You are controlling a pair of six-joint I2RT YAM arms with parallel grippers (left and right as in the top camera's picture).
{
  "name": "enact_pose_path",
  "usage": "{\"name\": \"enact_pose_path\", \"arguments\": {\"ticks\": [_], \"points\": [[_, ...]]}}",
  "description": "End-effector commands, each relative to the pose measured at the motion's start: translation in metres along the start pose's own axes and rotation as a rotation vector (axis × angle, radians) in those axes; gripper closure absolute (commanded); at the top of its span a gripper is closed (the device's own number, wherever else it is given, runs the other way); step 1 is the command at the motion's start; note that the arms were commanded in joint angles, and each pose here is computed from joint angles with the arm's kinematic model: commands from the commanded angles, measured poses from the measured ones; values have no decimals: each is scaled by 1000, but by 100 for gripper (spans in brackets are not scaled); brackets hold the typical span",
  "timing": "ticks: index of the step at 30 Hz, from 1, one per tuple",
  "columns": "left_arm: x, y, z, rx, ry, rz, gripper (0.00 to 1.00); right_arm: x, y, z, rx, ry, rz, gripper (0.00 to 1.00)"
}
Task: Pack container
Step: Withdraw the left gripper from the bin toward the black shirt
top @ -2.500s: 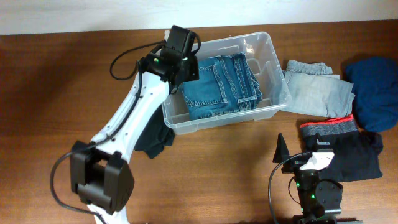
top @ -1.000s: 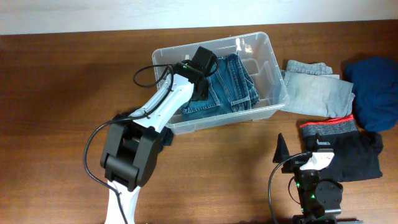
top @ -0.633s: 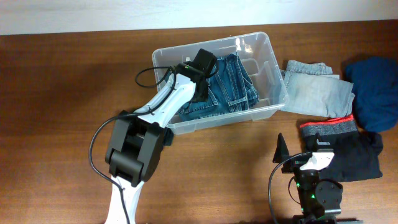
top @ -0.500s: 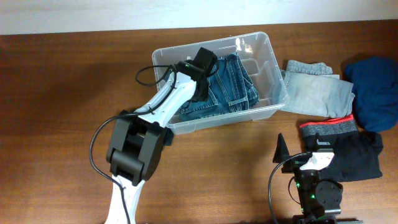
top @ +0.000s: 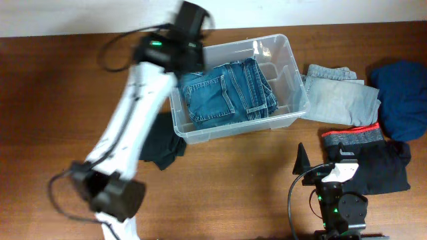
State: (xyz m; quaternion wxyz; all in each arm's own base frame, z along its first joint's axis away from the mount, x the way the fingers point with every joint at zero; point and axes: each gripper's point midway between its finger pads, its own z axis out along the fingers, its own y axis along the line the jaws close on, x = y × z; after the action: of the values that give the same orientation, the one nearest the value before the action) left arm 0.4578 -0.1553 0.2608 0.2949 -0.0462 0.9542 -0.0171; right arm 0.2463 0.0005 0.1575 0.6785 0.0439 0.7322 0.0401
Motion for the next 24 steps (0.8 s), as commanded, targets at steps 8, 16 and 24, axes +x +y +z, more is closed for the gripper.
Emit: {"name": "enact_pose_path", "arguments": {"ticks": [8, 16, 24], "points": [[46, 116, -20, -188, 275, -176, 96, 2, -1, 0, 3, 3, -7, 2], [63, 145, -19, -75, 410, -221, 1, 2, -1, 0, 3, 3, -7, 2], [120, 130, 27, 40, 613, -234, 2, 2, -1, 0, 3, 3, -8, 2]]}}
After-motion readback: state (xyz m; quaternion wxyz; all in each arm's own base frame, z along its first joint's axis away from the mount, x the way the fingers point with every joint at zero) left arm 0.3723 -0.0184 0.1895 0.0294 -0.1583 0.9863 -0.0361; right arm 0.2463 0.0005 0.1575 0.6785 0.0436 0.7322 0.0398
